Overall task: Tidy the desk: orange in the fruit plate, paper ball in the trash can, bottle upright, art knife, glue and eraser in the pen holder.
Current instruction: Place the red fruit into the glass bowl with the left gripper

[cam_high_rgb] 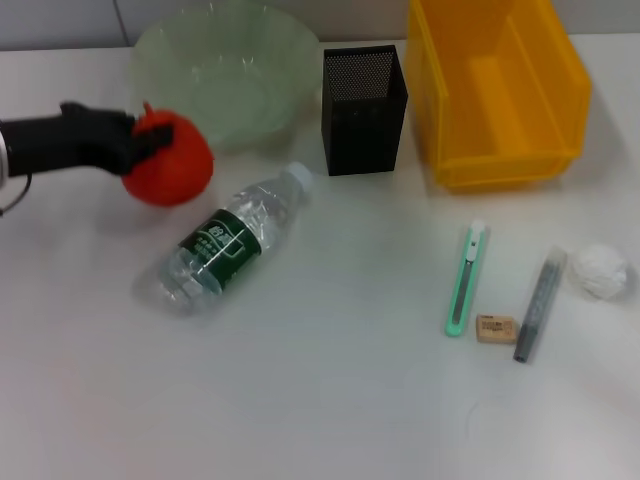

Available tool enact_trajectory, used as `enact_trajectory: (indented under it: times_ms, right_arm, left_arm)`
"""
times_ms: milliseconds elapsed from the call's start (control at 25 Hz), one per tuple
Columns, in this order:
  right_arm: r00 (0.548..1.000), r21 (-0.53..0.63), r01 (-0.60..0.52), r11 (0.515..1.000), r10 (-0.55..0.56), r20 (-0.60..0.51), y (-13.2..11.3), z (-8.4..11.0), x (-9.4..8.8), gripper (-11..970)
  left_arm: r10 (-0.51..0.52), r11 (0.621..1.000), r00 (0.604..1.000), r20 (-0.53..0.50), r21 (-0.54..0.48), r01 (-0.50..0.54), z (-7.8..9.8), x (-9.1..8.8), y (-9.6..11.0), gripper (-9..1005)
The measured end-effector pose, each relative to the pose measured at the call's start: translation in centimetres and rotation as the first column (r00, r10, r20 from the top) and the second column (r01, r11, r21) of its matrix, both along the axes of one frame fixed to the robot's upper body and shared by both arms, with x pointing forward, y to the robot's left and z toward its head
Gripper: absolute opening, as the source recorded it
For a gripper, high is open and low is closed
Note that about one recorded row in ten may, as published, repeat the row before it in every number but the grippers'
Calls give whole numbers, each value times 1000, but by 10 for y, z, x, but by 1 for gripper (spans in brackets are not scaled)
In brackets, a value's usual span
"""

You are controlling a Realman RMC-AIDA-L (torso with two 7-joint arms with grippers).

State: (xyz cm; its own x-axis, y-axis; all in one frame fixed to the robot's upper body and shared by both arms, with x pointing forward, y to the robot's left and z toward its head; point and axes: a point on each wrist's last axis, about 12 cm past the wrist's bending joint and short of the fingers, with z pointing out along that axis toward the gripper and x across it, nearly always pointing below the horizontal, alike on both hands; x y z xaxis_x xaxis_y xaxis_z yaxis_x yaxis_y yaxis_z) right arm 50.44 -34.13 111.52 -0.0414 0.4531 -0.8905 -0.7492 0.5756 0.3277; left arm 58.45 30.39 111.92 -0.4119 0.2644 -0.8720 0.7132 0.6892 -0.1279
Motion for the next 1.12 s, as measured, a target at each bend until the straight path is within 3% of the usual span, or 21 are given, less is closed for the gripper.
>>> enact_trajectory:
  times_ms: [160,360,600,800,920,1120]
  right_arm:
    - [1000,6,3,1000,-3,-8,-2,-3,-6,722]
    - [1000,10,-7,1000,7,-15,-3,-5,-11,720]
    - [997,1,-76,997,76,-32,0,-8,-21,719]
    - [972,-60,-223,973,217,-93,3,-5,-27,717]
    - [928,-106,-343,933,319,-190,2,12,-24,716]
    - [907,-179,-377,909,322,-273,-3,38,-27,715]
  left_arm:
    - [-21,997,998,67,-74,26,15,7,-6,160]
    - [50,993,980,191,-116,-28,19,25,-18,130]
    - [142,989,947,287,-78,-125,-4,50,-38,106]
    - [158,987,927,340,-28,-158,-13,57,-49,89]
    - [141,987,922,362,19,-159,-18,61,-58,82]
    - [117,984,923,366,82,-157,-21,65,-65,83]
